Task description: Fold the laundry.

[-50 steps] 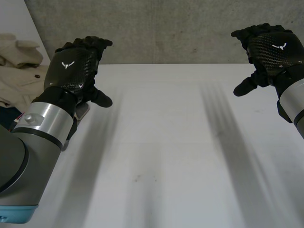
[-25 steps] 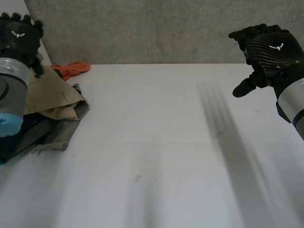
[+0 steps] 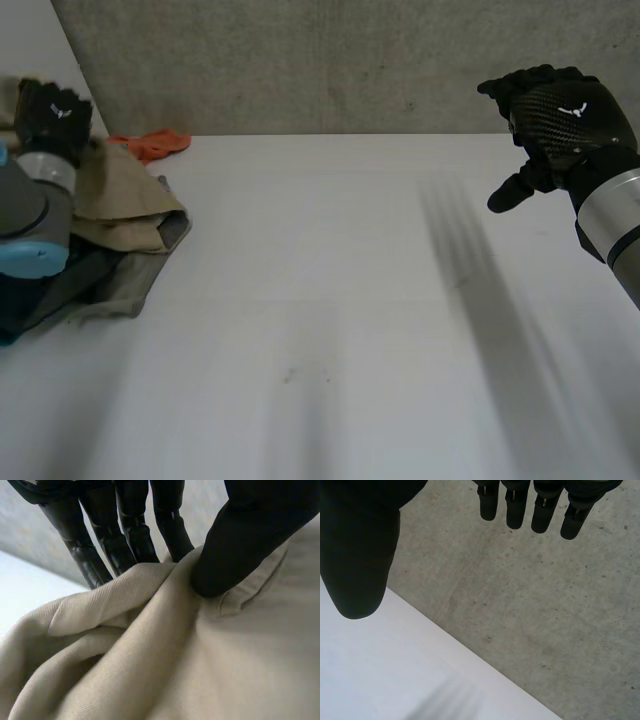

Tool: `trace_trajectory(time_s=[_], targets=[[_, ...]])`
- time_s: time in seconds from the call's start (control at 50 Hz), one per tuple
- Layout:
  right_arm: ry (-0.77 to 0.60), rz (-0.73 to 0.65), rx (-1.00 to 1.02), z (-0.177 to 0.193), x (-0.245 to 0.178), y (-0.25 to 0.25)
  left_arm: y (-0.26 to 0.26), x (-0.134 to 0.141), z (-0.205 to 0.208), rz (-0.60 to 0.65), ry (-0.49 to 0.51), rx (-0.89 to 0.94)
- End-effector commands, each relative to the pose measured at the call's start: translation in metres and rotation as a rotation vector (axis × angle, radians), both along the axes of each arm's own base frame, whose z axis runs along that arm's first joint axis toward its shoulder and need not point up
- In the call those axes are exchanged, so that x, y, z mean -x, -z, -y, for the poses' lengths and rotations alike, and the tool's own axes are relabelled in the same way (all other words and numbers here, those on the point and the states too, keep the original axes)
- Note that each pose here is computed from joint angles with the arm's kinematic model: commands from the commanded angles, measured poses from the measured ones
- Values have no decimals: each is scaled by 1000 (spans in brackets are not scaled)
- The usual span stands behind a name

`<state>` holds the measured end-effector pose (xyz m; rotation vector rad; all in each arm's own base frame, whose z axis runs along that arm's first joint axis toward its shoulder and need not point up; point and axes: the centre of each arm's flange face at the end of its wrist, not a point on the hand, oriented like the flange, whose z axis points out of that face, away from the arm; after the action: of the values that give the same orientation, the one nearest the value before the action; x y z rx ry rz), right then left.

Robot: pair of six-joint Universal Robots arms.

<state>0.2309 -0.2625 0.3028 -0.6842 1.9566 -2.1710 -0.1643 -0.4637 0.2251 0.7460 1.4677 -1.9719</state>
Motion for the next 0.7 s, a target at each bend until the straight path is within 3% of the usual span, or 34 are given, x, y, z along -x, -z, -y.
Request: trace_trajectory(time_s=[0.02,0.16,0.22,0.3,0.38,0.5,0.6,0.7], targets=[[2,2,27,0,1,-8,-79,65,-76,-294,245,83],[31,-18,62,5,7,-16,-111,131,-170,-657,605,-38],[47,-32,76,8,11,-20,-95,164,-206,-707,748,-166],[46,-46,71,9,14,-20,-61,199,-242,-675,853,-312],[0,-92,18,8,11,-10,-27,221,-271,-632,889,-457],[-52,-232,-142,15,6,28,-16,229,-297,-591,924,-542],[-72,-304,-142,14,3,35,-40,220,-293,-617,919,-486],[-73,-313,-122,6,5,26,-66,188,-272,-644,845,-407]])
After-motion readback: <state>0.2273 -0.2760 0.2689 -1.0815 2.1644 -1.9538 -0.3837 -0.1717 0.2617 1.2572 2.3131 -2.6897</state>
